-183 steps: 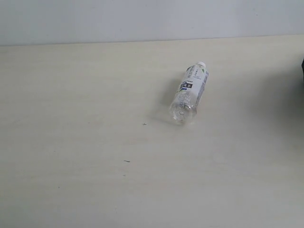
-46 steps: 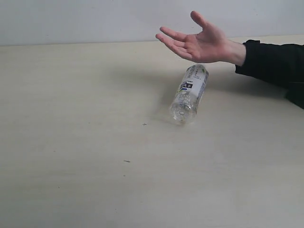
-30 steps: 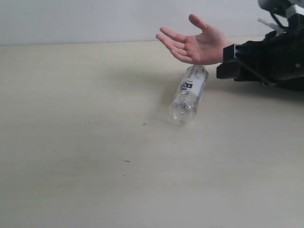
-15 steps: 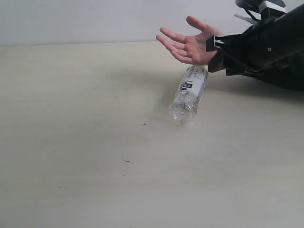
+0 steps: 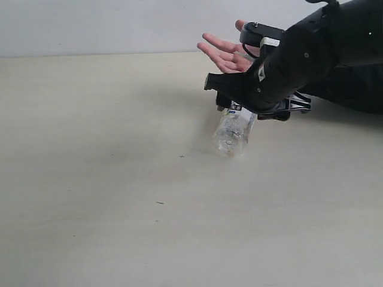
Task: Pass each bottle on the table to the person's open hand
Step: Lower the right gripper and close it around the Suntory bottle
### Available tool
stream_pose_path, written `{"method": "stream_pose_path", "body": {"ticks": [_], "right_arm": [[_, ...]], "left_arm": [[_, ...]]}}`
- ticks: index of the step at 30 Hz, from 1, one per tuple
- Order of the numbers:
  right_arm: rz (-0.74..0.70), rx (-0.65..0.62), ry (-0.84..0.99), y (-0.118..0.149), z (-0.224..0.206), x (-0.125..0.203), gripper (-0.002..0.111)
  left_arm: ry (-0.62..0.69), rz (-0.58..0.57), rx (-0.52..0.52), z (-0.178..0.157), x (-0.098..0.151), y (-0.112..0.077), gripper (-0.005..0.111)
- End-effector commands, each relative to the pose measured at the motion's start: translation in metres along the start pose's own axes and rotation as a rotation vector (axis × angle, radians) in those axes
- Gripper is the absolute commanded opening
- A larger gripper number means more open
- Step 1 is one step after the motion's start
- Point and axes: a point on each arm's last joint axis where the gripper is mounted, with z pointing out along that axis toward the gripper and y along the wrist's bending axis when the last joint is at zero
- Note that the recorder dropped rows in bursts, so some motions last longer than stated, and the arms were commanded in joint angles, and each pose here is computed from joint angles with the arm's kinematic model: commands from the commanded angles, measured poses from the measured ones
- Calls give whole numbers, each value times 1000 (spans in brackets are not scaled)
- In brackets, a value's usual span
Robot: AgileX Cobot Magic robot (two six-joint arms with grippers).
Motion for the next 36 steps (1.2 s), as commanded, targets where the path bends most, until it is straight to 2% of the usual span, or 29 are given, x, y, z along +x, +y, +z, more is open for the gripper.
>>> {"method": "stream_pose_path", "body": {"ticks": [1, 6, 15, 36], "right_arm": [[62, 28, -50, -1, 12, -3, 82], [84, -22, -85, 3, 22, -5, 86], [98, 56, -101, -6, 47, 0, 86], [78, 133, -85, -15, 63, 7, 84]], "left_arm": [[-9, 1, 1, 0, 0, 0, 3], [-9, 1, 1, 0, 0, 0, 3], [-9, 1, 1, 0, 0, 0, 3], [-9, 1, 1, 0, 0, 0, 3]]}}
